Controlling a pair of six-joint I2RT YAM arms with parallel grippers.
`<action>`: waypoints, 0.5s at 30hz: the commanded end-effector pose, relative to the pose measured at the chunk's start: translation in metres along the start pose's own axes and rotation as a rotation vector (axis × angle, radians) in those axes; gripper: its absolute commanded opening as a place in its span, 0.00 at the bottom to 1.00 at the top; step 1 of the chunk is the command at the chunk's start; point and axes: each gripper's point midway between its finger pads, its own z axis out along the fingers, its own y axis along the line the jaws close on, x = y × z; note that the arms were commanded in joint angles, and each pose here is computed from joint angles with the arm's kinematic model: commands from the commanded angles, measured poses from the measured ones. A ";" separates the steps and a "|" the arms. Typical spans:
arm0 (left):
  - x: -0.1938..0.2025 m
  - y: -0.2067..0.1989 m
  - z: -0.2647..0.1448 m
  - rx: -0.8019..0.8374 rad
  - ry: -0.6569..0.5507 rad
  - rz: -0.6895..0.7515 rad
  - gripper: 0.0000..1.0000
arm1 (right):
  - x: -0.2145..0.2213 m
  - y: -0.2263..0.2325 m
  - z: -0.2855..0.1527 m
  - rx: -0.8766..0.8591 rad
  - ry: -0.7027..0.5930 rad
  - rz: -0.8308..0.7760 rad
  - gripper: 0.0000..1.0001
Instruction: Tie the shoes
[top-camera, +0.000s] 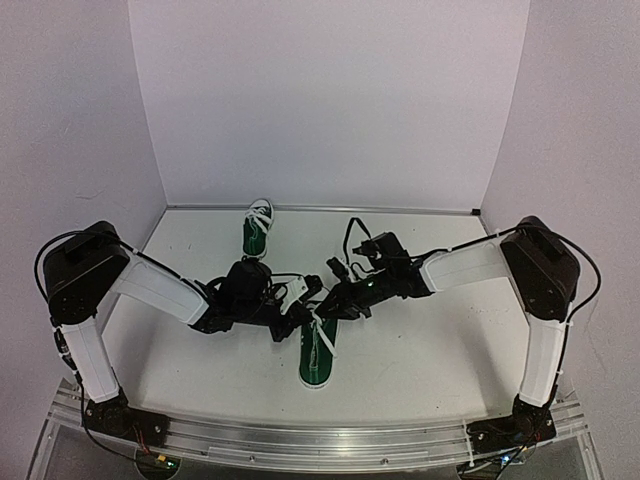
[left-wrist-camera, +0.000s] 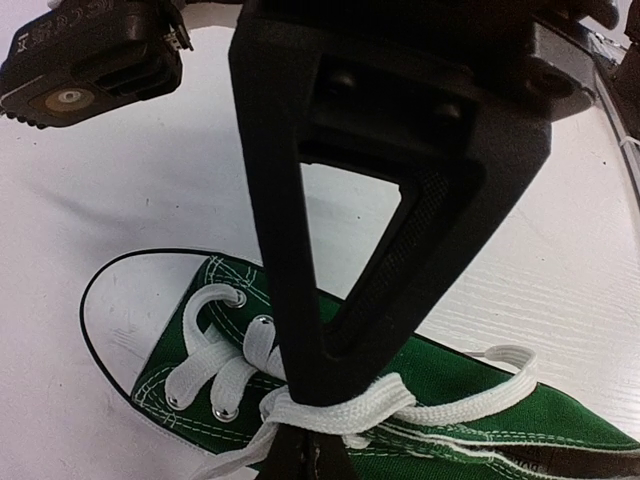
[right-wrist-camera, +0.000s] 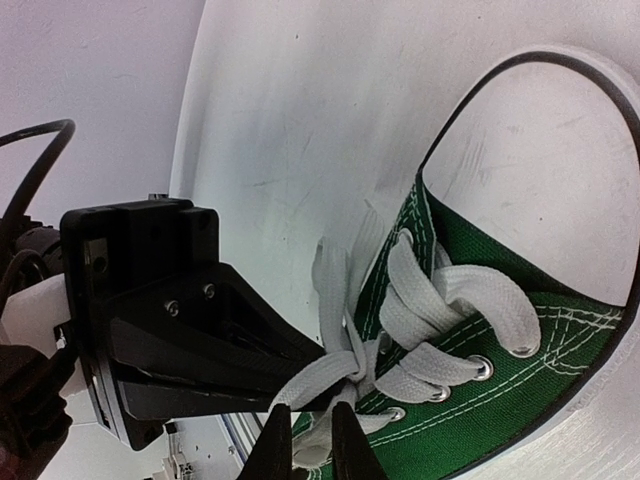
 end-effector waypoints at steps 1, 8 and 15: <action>-0.017 0.001 0.002 -0.003 -0.031 0.023 0.00 | 0.006 -0.005 0.006 -0.003 0.013 0.011 0.12; -0.018 0.000 0.004 -0.002 -0.034 0.027 0.00 | 0.009 -0.001 0.008 -0.022 0.031 0.010 0.15; -0.020 0.000 0.005 -0.005 -0.041 0.030 0.00 | 0.010 -0.001 0.013 -0.033 0.046 0.013 0.14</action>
